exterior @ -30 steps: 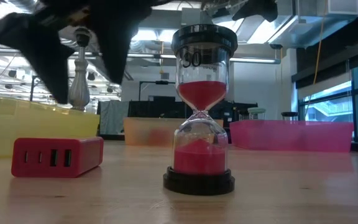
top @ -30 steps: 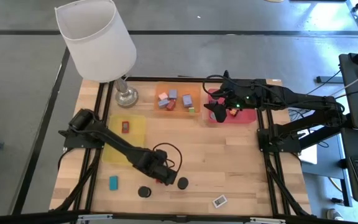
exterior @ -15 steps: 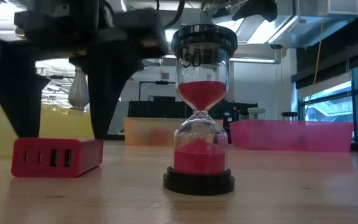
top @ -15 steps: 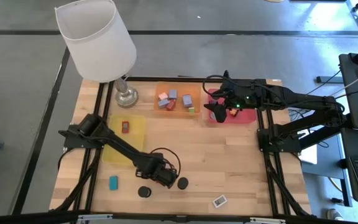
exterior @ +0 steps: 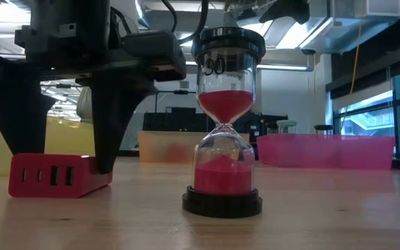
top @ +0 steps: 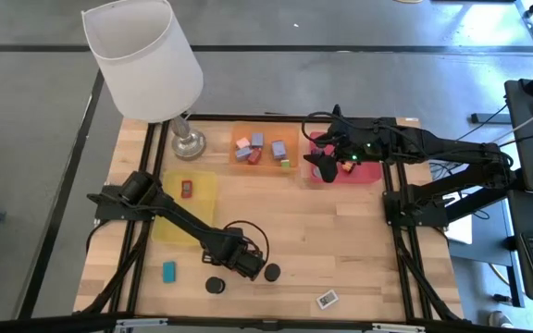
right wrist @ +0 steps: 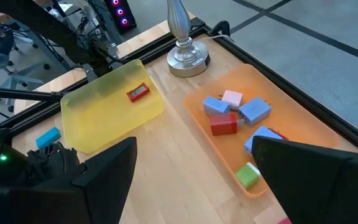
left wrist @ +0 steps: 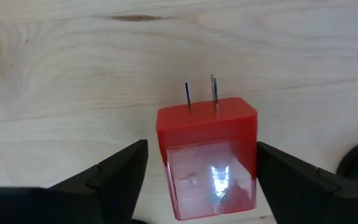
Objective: Pick & Place Office items
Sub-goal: Put the red charger adapter into the orange bin
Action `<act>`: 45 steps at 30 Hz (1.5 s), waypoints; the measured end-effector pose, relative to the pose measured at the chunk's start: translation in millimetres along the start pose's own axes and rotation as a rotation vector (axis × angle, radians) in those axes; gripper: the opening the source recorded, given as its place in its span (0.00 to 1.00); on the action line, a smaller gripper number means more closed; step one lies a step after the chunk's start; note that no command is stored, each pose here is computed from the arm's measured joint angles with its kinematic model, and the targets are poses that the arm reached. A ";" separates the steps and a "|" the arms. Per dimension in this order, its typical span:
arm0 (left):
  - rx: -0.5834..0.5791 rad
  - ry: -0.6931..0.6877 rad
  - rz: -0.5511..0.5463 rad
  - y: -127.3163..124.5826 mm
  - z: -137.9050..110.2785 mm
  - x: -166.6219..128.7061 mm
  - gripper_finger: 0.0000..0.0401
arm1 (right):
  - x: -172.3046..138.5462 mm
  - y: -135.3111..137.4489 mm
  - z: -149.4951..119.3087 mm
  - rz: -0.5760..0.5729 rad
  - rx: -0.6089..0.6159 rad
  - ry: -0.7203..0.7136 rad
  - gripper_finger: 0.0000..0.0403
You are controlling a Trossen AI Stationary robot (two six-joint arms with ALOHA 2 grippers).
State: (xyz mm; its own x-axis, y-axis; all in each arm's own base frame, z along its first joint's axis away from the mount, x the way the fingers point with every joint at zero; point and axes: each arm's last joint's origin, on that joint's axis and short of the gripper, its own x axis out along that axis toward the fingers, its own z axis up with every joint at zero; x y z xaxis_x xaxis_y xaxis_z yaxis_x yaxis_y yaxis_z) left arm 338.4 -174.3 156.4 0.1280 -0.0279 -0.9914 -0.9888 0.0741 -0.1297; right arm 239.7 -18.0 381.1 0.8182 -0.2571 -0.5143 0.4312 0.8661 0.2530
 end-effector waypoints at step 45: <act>0.530 -0.690 -0.192 -59.8 196.5 -143.6 0.54 | 0.2 0.0 -0.1 -0.001 0.030 0.000 0.80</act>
State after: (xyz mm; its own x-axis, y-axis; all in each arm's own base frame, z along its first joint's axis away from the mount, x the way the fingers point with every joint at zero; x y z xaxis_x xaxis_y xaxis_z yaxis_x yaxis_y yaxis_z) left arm 394.3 21.2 303.0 0.4751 0.5063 -0.7197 -0.8017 0.5861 -0.1169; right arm 239.8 -18.0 381.0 0.8177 -0.2582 -0.5144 0.4433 0.8527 0.2766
